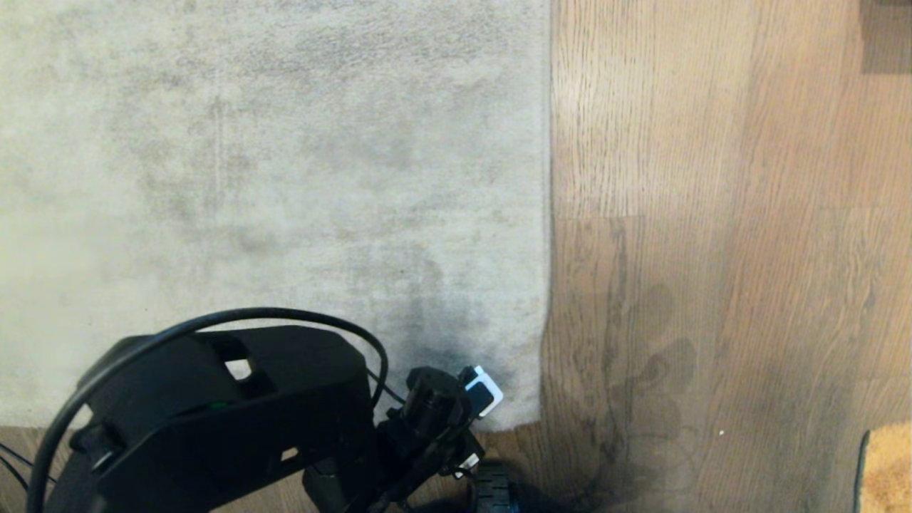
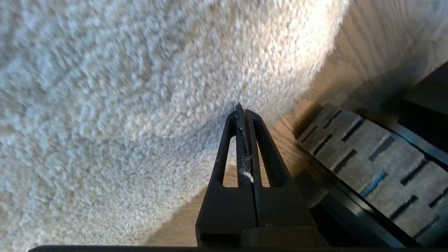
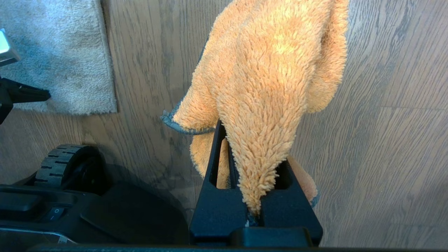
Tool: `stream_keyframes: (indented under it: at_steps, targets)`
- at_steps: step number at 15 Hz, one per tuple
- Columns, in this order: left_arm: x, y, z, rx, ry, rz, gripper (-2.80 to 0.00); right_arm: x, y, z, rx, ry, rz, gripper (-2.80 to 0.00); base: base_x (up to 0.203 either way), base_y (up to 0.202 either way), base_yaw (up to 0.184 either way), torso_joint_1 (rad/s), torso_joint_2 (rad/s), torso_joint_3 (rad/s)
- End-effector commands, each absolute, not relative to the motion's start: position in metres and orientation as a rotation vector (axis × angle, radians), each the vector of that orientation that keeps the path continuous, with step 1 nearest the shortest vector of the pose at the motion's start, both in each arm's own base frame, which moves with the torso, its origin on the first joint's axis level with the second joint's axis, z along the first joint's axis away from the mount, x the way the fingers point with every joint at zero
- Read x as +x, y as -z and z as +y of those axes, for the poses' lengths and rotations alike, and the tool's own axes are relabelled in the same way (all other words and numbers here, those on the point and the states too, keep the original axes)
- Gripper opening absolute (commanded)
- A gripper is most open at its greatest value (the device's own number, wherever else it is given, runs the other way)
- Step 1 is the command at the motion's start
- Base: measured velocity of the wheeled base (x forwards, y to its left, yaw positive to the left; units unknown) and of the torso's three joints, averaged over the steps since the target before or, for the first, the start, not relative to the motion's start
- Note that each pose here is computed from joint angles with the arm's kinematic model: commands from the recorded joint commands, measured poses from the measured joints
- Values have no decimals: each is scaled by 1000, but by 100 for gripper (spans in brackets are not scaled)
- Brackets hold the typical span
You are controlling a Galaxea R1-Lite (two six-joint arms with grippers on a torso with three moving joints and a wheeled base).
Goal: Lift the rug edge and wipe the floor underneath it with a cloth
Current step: Lay down the carpet
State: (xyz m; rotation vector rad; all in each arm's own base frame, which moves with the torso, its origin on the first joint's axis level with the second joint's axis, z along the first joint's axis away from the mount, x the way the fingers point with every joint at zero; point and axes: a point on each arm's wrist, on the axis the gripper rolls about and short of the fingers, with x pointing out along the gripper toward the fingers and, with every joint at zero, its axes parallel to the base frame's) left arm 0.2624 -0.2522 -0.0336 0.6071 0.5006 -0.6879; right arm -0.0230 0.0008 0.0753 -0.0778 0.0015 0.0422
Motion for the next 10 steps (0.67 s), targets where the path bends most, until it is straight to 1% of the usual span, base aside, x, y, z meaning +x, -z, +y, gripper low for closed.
stream_keyframes:
  at_steps: [1,10]
  targets:
    - [265,35,-251,606,678,496,-280,-23,-75,1,-78,-43,3,-280,0,0,0,0,0,0]
    - [271,32,-257,596,675,465,-280,-23,-75,1,-78,-43,3,-280,0,0,0,0,0,0]
